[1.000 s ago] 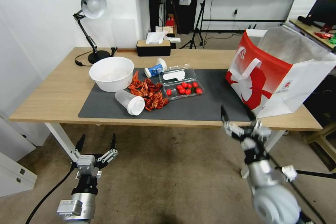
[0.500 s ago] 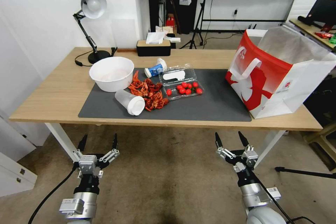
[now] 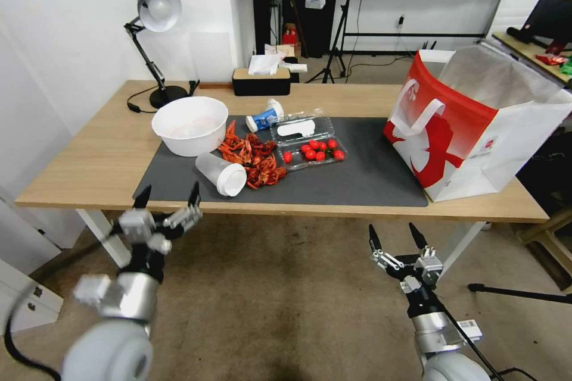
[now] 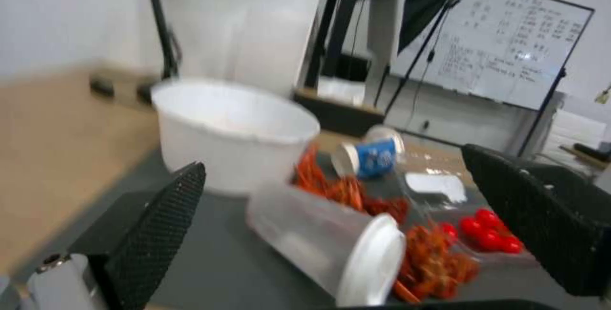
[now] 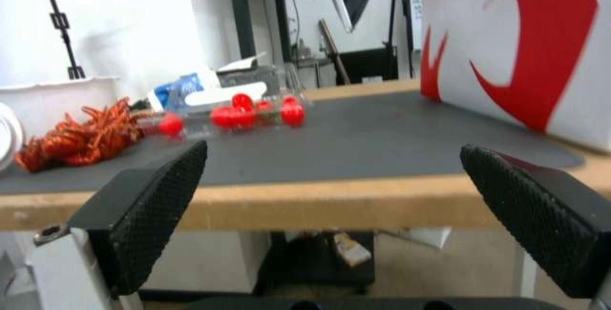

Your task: Pick up the trash from the table and place it into the takeout bag.

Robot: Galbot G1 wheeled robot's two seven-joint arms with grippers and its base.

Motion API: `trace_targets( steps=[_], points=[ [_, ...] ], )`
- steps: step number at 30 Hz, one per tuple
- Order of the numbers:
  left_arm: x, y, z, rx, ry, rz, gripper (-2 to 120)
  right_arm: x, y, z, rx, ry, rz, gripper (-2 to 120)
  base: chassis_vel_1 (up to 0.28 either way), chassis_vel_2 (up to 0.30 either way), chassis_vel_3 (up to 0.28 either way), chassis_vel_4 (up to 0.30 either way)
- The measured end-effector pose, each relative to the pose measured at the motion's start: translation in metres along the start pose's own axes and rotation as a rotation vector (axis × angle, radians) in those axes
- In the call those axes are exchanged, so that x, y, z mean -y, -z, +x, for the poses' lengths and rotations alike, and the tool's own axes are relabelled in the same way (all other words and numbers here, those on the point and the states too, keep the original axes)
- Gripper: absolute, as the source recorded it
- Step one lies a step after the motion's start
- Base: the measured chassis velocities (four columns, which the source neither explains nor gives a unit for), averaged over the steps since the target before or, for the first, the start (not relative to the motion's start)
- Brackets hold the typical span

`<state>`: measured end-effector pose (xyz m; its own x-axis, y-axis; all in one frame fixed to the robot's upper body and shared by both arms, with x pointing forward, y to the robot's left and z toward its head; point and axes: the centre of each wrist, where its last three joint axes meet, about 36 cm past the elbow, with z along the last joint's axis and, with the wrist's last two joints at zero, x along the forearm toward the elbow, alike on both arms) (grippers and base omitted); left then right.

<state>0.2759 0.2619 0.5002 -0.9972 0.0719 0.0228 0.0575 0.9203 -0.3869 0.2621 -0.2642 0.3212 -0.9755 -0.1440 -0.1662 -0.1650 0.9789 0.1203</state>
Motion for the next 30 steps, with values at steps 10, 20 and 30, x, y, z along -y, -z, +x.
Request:
trace_targets(
  steps=[10, 20, 30],
  points=[
    [0.017, 0.011, -0.004, -0.206, -0.038, 0.201, 100, -0.01, 0.008, -0.013, 0.0, 0.011, 0.039, 100, 0.0, 0.0, 0.0, 0.0],
    [0.005, -0.013, -0.053, -0.225, 0.003, 0.146, 100, -0.021, 0.013, -0.014, -0.019, 0.021, 0.059, 100, 0.0, 0.0, 0.0, 0.0],
    [0.006, -0.027, -0.083, -0.175, -0.027, -0.052, 100, -0.019, 0.015, -0.013, -0.036, -0.005, 0.077, 100, 0.0, 0.0, 0.0, 0.0]
  ],
)
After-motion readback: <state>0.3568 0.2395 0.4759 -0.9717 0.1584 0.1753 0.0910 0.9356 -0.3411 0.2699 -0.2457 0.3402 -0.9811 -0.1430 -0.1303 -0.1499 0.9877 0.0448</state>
